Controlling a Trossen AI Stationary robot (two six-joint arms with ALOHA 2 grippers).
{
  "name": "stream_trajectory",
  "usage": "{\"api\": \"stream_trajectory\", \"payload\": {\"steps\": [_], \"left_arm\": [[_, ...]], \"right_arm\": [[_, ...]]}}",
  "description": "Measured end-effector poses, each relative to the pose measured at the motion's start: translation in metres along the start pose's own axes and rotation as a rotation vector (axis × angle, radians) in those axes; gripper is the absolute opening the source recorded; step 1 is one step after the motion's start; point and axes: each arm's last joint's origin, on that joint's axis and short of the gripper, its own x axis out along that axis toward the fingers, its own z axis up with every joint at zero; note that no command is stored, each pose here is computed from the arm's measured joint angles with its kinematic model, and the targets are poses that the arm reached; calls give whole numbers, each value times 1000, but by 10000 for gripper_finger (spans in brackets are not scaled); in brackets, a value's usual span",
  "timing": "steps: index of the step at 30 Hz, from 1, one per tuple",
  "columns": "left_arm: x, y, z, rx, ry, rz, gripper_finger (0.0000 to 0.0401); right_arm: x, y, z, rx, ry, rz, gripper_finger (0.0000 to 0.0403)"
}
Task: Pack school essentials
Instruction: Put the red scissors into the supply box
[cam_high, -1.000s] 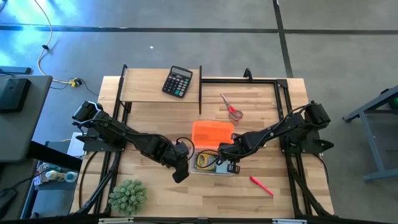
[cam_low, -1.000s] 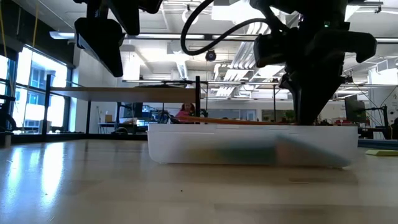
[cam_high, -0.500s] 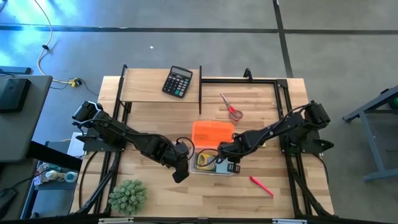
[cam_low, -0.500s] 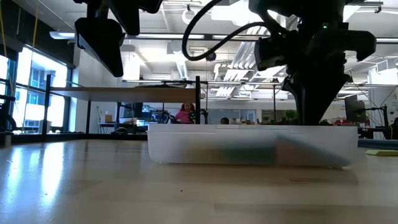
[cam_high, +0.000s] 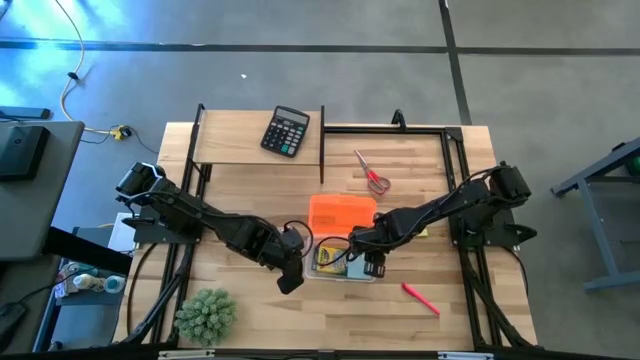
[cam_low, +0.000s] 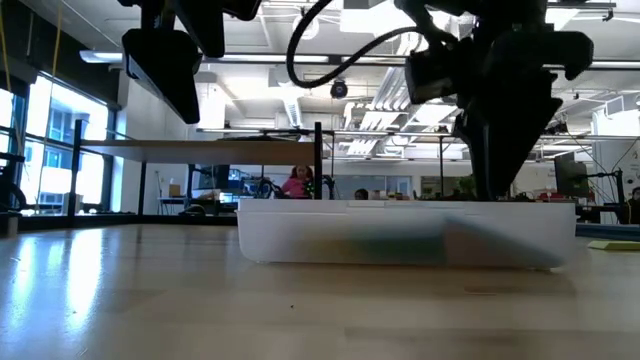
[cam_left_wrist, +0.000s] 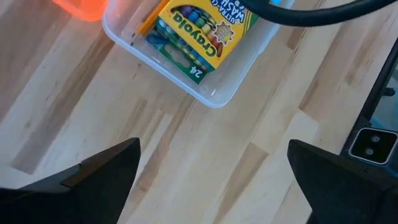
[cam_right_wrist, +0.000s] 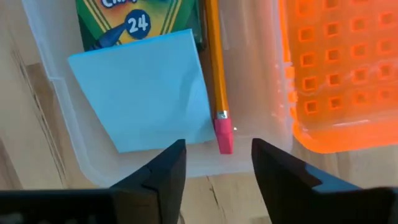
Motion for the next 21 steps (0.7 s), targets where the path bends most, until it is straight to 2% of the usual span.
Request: {"api": "stream_trajectory", "payload": {"steps": [7,13,21], "left_arm": [[-4,1,0,106,-4,-1,395],[-18,9,-3,195,21,28,395],[-43,23,6,289,-23,12,395]], "right_arm": [[-22,3,9,3,-61,-23,177],[-50,-3,10,111,-141,-59,177],[-90,-24,3,291,-280,-102,177]]}}
